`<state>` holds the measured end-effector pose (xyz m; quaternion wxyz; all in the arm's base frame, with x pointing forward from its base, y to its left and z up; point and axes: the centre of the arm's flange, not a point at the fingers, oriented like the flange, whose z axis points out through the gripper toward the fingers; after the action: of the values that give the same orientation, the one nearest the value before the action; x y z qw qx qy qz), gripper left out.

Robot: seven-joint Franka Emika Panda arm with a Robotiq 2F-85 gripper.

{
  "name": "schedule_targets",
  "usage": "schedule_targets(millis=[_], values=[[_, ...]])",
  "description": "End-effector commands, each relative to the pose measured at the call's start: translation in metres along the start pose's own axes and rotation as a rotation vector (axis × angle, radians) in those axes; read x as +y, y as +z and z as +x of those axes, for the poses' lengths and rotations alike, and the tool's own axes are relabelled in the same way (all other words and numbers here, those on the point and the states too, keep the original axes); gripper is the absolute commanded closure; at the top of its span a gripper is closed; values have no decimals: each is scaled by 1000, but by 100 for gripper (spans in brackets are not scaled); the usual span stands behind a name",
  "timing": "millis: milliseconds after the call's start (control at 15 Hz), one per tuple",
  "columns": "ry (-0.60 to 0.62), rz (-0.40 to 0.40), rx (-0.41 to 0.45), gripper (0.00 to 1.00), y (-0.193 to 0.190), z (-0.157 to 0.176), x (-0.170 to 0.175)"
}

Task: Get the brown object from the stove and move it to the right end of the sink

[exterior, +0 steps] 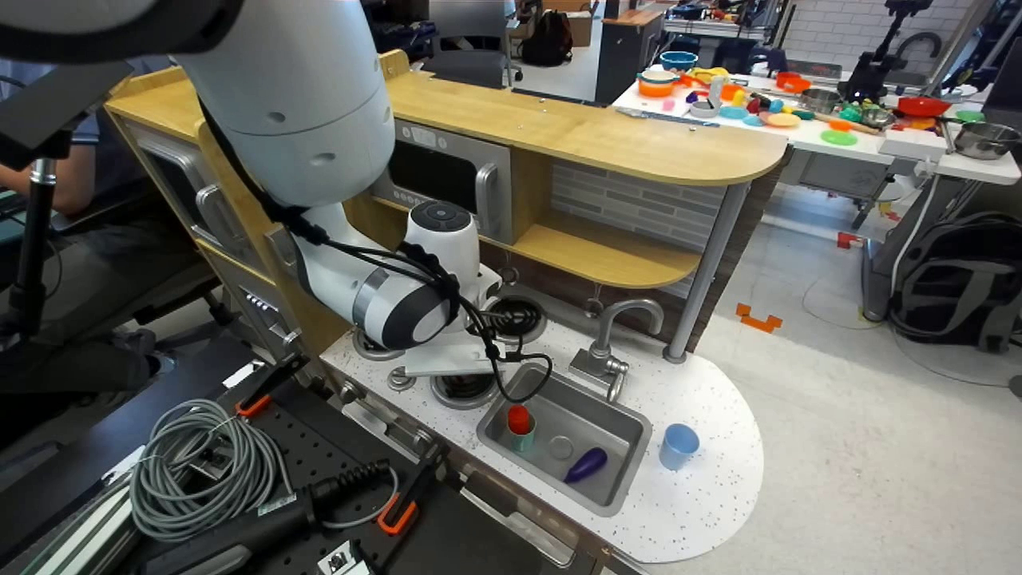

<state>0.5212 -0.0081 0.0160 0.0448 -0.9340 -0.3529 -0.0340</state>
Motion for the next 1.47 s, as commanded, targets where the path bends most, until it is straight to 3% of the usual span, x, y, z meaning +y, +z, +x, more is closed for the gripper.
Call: schedule_targets(millis=[0, 267, 333, 400, 1000, 1400], values=[[12, -34, -16, 0, 18, 5, 4], [26, -35, -23, 0, 32, 10, 8], [32, -36, -24, 25, 35, 11, 9], [36, -34, -23, 26, 37, 12, 9], [91, -53, 0, 93, 14, 7, 18], [119, -61, 28, 93, -16, -9, 23]])
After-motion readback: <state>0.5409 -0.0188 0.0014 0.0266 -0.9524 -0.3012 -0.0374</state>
